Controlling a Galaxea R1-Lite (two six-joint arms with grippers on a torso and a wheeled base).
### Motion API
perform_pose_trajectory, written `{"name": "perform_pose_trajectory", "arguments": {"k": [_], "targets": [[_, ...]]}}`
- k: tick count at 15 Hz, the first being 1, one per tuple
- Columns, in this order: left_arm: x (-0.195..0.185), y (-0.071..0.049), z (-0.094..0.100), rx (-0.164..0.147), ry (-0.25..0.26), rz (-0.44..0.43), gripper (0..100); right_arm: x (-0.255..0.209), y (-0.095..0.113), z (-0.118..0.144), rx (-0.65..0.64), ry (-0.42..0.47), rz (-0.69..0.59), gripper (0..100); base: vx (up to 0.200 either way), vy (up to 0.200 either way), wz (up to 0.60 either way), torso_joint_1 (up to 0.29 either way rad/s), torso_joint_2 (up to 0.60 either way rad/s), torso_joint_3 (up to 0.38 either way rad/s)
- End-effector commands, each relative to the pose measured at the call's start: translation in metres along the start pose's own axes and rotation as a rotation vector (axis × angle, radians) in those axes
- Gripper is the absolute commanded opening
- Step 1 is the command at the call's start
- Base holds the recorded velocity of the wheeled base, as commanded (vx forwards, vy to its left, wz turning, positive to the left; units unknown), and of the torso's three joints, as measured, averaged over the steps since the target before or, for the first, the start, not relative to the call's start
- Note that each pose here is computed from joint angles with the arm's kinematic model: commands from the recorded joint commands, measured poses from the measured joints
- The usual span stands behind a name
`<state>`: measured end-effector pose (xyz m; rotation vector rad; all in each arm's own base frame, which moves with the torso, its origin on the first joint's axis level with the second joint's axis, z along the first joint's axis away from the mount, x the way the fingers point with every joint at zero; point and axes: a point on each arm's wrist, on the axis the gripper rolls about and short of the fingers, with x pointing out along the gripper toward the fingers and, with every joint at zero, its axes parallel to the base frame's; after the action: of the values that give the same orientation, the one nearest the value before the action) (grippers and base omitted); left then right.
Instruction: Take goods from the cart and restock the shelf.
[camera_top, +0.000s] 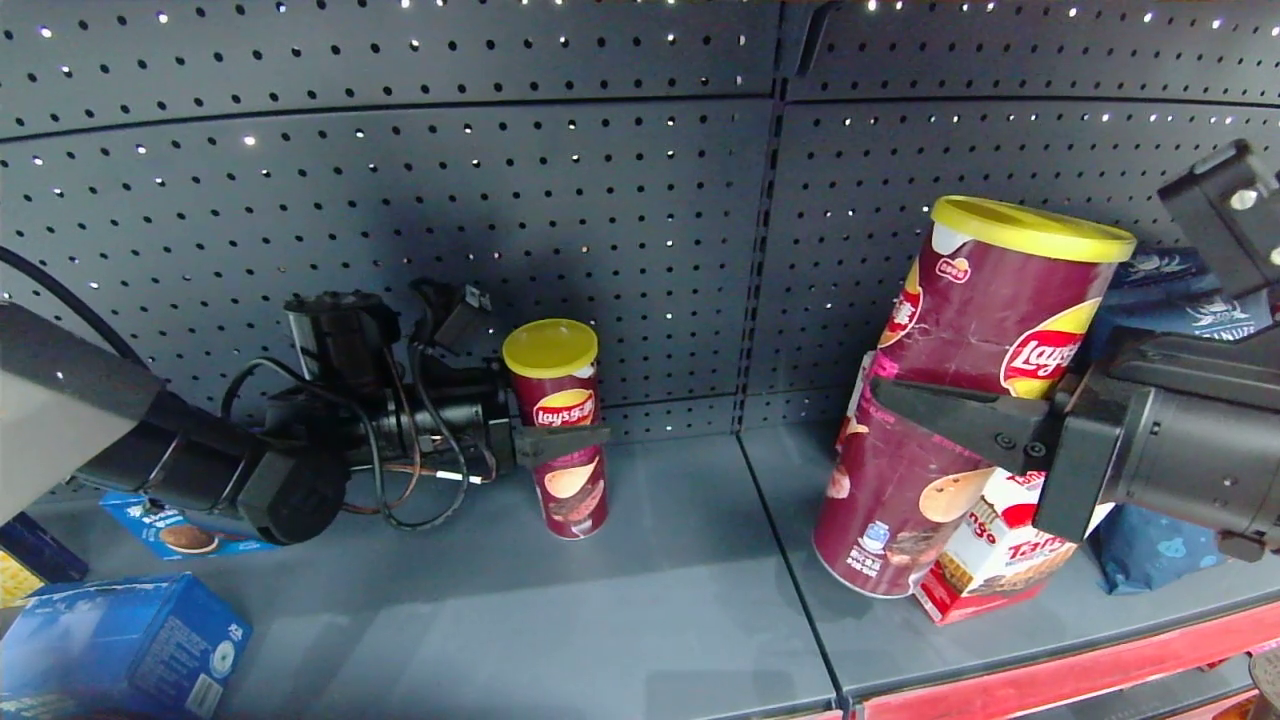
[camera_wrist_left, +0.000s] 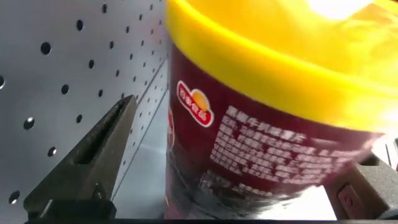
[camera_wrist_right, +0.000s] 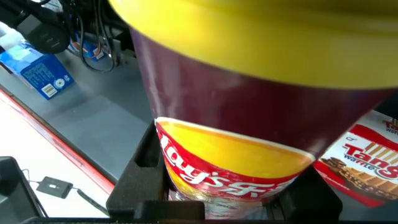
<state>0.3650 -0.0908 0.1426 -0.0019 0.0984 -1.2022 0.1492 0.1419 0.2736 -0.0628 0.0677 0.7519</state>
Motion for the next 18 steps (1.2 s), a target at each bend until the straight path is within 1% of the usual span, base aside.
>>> {"name": "perform_pose_trajectory", "arguments": {"k": [1, 3, 4, 5, 6, 7, 9, 10, 12, 15, 16, 18], "targets": [[0.001, -0.003, 0.002, 0.004, -0.001, -0.002, 100, 0.000, 0.000, 0.000, 0.000, 0.000, 0.001, 0, 0.000, 0.000, 0.00, 0.000, 0.00, 0.000], [0.001, -0.003, 0.002, 0.004, -0.001, 0.004, 100, 0.000, 0.000, 0.000, 0.000, -0.001, 0.001, 0, 0.000, 0.000, 0.00, 0.000, 0.00, 0.000], [0.002, -0.002, 0.002, 0.011, -0.005, 0.008, 100, 0.000, 0.000, 0.000, 0.000, -0.001, 0.001, 0, 0.000, 0.000, 0.00, 0.000, 0.00, 0.000], [0.002, -0.002, 0.003, 0.014, -0.006, 0.011, 0, 0.000, 0.000, 0.000, 0.000, 0.000, 0.001, 0, 0.000, 0.000, 0.00, 0.000, 0.00, 0.000], [0.002, -0.002, 0.003, 0.014, -0.006, 0.011, 0, 0.000, 0.000, 0.000, 0.000, 0.000, 0.001, 0, 0.000, 0.000, 0.00, 0.000, 0.00, 0.000], [0.002, -0.003, 0.002, 0.006, -0.001, 0.009, 0, -0.001, 0.000, 0.000, 0.000, -0.001, 0.001, 0, 0.000, 0.000, 0.00, 0.000, 0.00, 0.000], [0.001, -0.004, 0.001, 0.005, 0.000, 0.009, 0, -0.001, -0.001, -0.004, 0.000, 0.010, -0.005, 0, 0.000, 0.000, 0.00, 0.000, 0.00, 0.000], [-0.001, -0.007, 0.004, 0.010, -0.004, 0.008, 0, -0.004, -0.002, -0.004, 0.000, 0.010, -0.007, 0, 0.000, 0.000, 0.00, 0.000, 0.00, 0.000], [-0.003, -0.013, 0.007, 0.009, -0.004, 0.000, 0, -0.005, -0.002, -0.006, 0.001, 0.011, -0.010, 0, 0.000, 0.000, 0.00, 0.000, 0.00, 0.000], [-0.014, -0.034, 0.014, 0.016, -0.008, -0.020, 0, -0.006, -0.002, -0.006, 0.001, 0.011, -0.008, 0, 0.000, 0.000, 0.00, 0.000, 0.00, 0.000], [-0.018, -0.038, 0.017, 0.017, -0.010, -0.024, 0, -0.006, -0.002, -0.006, 0.001, 0.011, -0.010, 0, 0.000, 0.000, 0.00, 0.000, 0.00, 0.000], [-0.026, -0.051, 0.020, 0.012, -0.012, -0.033, 0, -0.006, -0.002, -0.006, 0.001, 0.013, -0.010, 0, 0.000, 0.000, 0.00, 0.000, 0.00, 0.000]]}}
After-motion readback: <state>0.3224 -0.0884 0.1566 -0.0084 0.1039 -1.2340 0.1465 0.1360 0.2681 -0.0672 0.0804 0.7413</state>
